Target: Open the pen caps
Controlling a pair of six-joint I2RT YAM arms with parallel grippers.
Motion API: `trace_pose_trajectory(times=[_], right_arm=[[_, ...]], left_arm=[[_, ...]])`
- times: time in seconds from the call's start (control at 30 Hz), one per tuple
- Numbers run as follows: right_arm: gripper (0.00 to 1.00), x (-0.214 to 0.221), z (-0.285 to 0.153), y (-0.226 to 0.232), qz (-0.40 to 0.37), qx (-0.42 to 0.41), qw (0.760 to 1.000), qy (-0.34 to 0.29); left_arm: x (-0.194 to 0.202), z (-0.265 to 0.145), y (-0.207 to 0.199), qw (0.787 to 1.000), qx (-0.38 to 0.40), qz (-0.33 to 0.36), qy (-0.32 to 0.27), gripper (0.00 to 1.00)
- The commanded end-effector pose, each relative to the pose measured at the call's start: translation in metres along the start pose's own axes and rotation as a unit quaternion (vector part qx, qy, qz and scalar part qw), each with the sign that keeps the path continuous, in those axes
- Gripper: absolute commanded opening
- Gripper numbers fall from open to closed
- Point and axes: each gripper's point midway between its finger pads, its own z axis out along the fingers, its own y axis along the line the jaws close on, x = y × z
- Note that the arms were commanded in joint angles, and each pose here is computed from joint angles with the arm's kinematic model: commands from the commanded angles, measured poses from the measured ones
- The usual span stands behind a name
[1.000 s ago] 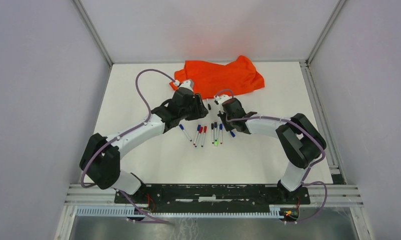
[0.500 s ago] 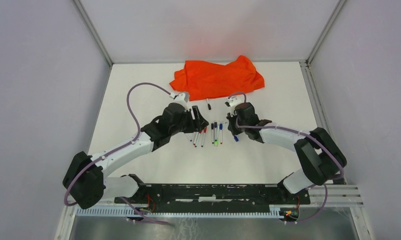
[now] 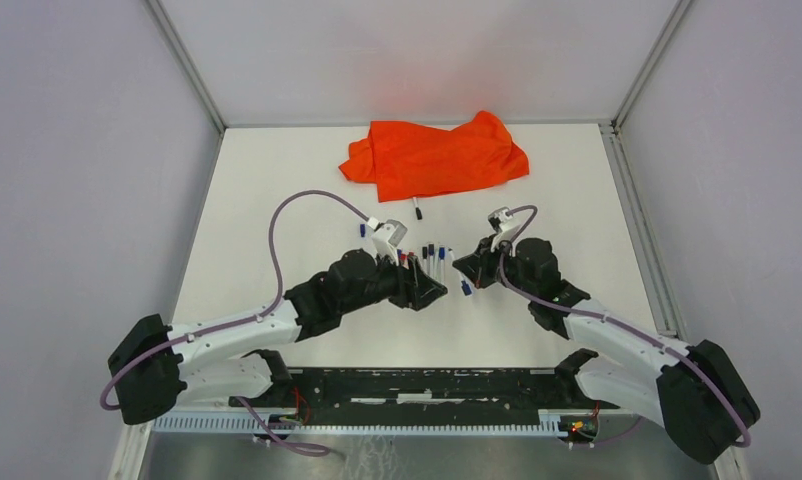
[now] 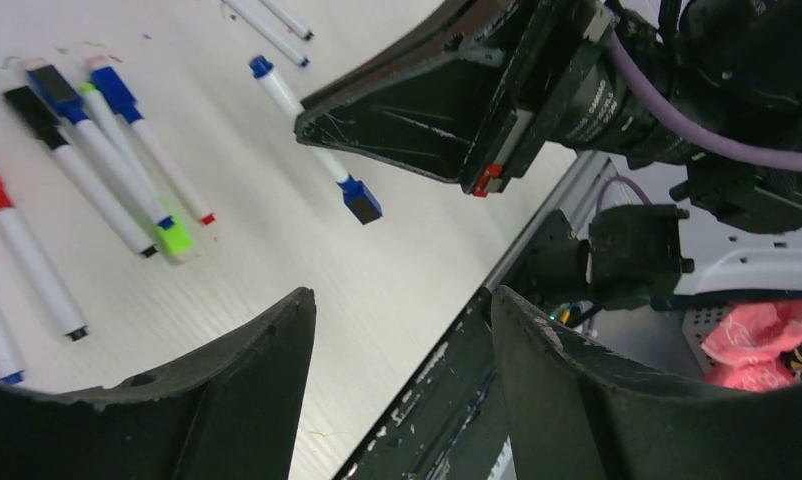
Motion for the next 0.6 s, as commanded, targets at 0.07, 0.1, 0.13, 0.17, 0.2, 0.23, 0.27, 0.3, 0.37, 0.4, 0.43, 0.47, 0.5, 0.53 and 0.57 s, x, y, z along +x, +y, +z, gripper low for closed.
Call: trace_pose_trajectory(times=[0.07,0.1,0.13,0.17,0.2,0.23,0.27,0.3,0.37,0.4,0.43,0.47,0.5,0.53,0.57], right_arm=[[0.00,-0.050,-0.022,0.038,0.039,-0.073,0.991,-0.102],[0.00,-0.056,-0.026,0.042,0.043,-0.079,0.990,-0.112],[0.00,-0.059,-0.029,0.044,0.048,-0.084,0.988,-0.120],[0.00,-0.064,-0.033,0.049,0.054,-0.094,0.985,-0.132],[0.00,-0.069,-0.037,0.053,0.062,-0.104,0.982,-0.144],[0.00,-0.072,-0.040,0.057,0.067,-0.113,0.980,-0.152],[0.00,-0.075,-0.042,0.060,0.071,-0.119,0.978,-0.158],[0.00,-0.077,-0.044,0.062,0.074,-0.125,0.976,-0.162],[0.00,-0.081,-0.049,0.067,0.082,-0.139,0.972,-0.173],[0.00,-0.081,-0.051,0.069,0.086,-0.147,0.969,-0.177],[0.00,-0.080,-0.053,0.071,0.093,-0.155,0.967,-0.181],[0.00,-0.079,-0.055,0.073,0.101,-0.164,0.963,-0.186],[0.00,-0.079,-0.057,0.074,0.106,-0.170,0.961,-0.191],[0.00,-0.076,-0.059,0.076,0.114,-0.178,0.958,-0.194],[0.00,-0.074,-0.062,0.076,0.120,-0.184,0.955,-0.198]], left_arm=[[-0.005,-0.003,-0.032,0.999,0.041,0.005,-0.035,0.70],[-0.003,-0.005,-0.032,0.999,0.040,0.007,-0.036,0.70],[-0.002,-0.006,-0.033,0.998,0.041,0.007,-0.037,0.70],[-0.001,-0.007,-0.033,0.998,0.042,0.009,-0.039,0.70],[-0.001,-0.008,-0.034,0.998,0.044,0.011,-0.039,0.70],[-0.002,-0.009,-0.034,0.998,0.045,0.014,-0.041,0.70],[-0.002,-0.009,-0.033,0.998,0.045,0.018,-0.042,0.70],[-0.003,-0.010,-0.034,0.998,0.046,0.021,-0.044,0.70],[-0.005,-0.008,-0.034,0.997,0.046,0.029,-0.049,0.70],[-0.005,-0.007,-0.034,0.997,0.047,0.032,-0.050,0.70],[-0.006,-0.005,-0.035,0.997,0.049,0.035,-0.052,0.70],[-0.007,-0.004,-0.036,0.996,0.052,0.039,-0.054,0.70],[-0.005,-0.001,-0.036,0.996,0.053,0.040,-0.052,0.70],[-0.005,0.002,-0.037,0.996,0.058,0.040,-0.055,0.70],[-0.003,0.004,-0.038,0.996,0.061,0.040,-0.052,0.70]])
